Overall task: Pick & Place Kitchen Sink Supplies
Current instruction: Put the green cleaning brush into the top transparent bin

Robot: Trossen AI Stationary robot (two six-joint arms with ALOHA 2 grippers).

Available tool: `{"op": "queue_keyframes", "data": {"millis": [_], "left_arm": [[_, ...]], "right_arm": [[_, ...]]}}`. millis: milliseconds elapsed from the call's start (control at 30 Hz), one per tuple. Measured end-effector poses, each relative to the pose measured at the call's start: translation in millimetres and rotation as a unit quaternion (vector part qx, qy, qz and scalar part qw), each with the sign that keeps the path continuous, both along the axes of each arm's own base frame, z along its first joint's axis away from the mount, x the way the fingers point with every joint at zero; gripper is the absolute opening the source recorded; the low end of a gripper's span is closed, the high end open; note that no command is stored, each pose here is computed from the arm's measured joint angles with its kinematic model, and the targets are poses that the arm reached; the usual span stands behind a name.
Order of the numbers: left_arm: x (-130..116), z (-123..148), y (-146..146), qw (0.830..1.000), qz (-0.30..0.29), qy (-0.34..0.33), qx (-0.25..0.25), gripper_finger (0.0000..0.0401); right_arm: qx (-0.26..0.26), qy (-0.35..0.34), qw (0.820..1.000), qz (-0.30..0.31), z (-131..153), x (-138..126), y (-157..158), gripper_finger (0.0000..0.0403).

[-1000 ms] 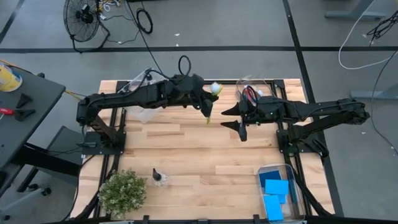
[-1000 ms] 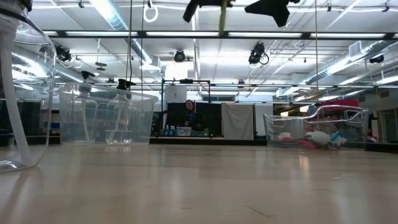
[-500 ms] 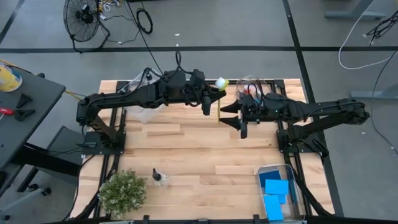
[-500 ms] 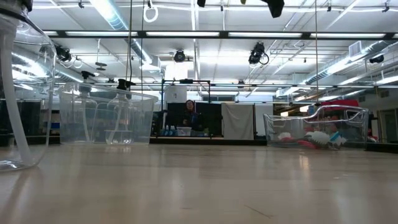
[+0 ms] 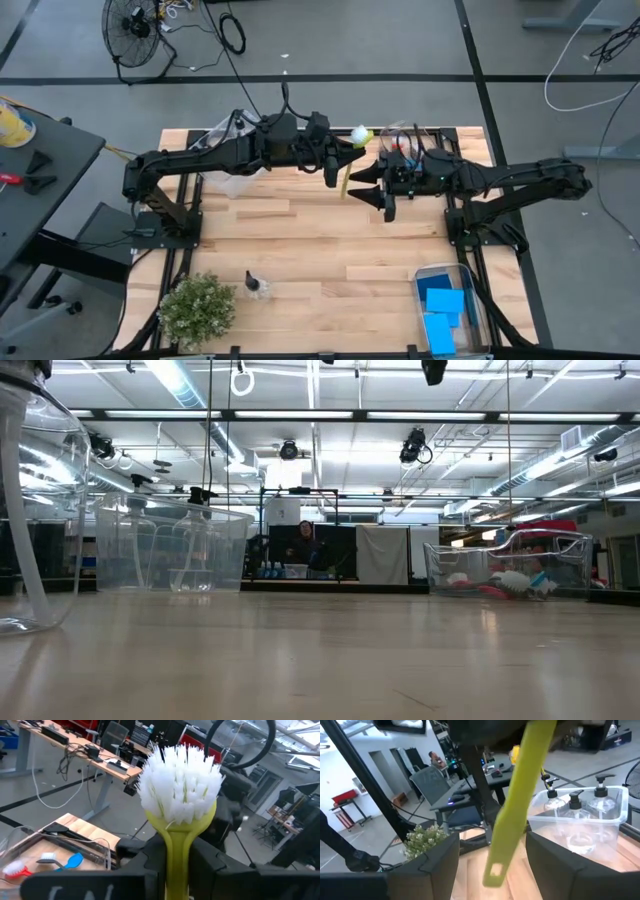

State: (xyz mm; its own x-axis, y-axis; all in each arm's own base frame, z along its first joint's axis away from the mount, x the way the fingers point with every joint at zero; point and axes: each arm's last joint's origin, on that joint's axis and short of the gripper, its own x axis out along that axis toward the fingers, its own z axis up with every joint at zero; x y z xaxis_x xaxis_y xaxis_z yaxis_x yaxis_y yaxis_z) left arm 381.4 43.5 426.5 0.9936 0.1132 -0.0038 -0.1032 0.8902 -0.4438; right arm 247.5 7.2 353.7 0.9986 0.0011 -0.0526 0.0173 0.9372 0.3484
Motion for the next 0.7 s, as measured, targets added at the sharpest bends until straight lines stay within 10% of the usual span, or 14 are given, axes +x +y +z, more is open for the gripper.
{"op": "queue_keyframes", "data": {"millis": [700], "left_arm": [[0,0,0,1.000,-0.002,0.002,0.000,0.0048]], "right_arm": [[-0.014,-0.001,1.000,-0.022,-10,18,-3,0.0214]]}}
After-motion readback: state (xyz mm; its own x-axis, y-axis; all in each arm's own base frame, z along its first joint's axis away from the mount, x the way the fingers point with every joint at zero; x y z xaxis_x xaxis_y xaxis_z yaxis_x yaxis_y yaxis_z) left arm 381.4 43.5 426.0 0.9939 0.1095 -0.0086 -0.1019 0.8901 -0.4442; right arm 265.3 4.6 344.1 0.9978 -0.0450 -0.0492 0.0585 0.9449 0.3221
